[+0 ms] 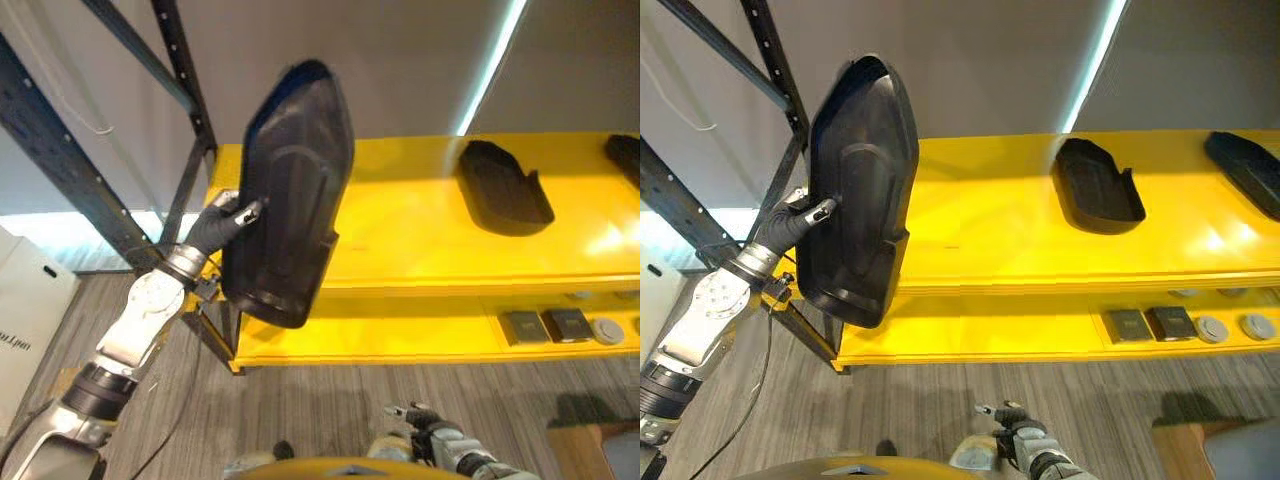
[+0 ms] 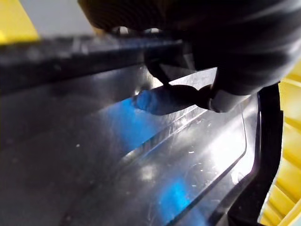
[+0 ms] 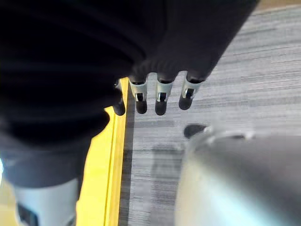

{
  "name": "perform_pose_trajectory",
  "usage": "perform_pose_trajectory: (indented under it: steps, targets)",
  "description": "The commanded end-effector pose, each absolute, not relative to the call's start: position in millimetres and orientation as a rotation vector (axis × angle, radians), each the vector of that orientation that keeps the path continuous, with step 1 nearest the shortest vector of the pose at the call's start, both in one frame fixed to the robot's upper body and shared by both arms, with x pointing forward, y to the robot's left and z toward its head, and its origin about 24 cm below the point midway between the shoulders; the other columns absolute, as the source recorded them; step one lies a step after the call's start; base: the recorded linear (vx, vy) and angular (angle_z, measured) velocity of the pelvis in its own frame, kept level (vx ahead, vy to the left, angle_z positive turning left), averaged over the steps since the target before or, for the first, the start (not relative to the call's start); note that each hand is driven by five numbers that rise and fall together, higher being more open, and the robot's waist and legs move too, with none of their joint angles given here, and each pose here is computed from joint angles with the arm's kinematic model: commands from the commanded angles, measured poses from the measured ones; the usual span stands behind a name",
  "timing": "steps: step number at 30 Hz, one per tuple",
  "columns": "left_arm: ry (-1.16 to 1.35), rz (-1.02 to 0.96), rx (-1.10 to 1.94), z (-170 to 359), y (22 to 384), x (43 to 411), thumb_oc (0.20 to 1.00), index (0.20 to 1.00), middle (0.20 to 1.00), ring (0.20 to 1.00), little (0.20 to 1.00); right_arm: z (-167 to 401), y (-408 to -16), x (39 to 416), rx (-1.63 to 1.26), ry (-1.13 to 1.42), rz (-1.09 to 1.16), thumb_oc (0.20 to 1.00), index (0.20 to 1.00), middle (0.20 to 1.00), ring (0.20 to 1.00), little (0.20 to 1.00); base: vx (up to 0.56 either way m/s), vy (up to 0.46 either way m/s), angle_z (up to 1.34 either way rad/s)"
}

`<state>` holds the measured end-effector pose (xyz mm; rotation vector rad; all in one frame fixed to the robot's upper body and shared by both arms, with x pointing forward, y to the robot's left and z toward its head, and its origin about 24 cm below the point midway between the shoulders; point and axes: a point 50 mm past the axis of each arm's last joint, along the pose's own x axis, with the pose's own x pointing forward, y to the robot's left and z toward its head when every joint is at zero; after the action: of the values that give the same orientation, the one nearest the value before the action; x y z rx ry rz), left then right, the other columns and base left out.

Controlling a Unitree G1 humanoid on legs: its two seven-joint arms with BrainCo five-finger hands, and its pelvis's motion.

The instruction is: Move parts from the plastic box to the shelf.

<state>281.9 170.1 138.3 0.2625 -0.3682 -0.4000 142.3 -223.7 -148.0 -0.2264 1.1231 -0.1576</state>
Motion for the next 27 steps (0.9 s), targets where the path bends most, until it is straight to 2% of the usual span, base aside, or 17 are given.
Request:
perform_pose_trajectory:
  steps: [1,7,8,11,14,27]
  targets:
    - [-0.538,-0.357,0.149,169,163,284,0.200,0.200,0.200,0.200,0.200,-152,-247,116,-0.286,1.218,-0.234,1.000,1.000,1.000,1.000,1.000,0.05,0.032,-0.09]
    - [-0.514,-0.318,0.138,168,161,292,0.200,0.200,0.200,0.200,0.200,-157,-254,91,-0.271,1.328,-0.209,1.000,1.000,1.000,1.000,1.000,0.07,-0.083,0.01]
    - [-0.460,-0.288,0.105,164,163,300,0.200,0.200,0.200,0.200,0.200,-160,-257,74,-0.294,1.401,-0.147,1.000,1.000,1.000,1.000,1.000,0.11,-0.174,-0.02]
    - [-0.421,-0.265,0.087,159,165,305,0.200,0.200,0.200,0.200,0.200,-162,-256,63,-0.274,1.431,-0.127,1.000,1.000,1.000,1.000,1.000,0.12,-0.151,-0.01]
    - [-0.311,-0.165,0.134,148,177,325,0.200,0.200,0.200,0.200,0.200,-162,-259,53,-0.255,1.464,-0.103,1.000,1.000,1.000,1.000,1.000,0.13,-0.163,-0.13]
    - [-0.299,0.101,0.238,195,224,377,0.200,0.200,0.200,0.200,0.200,-144,-272,113,-0.288,1.304,-0.086,1.000,1.000,1.000,1.000,1.000,-0.05,-0.040,-0.15]
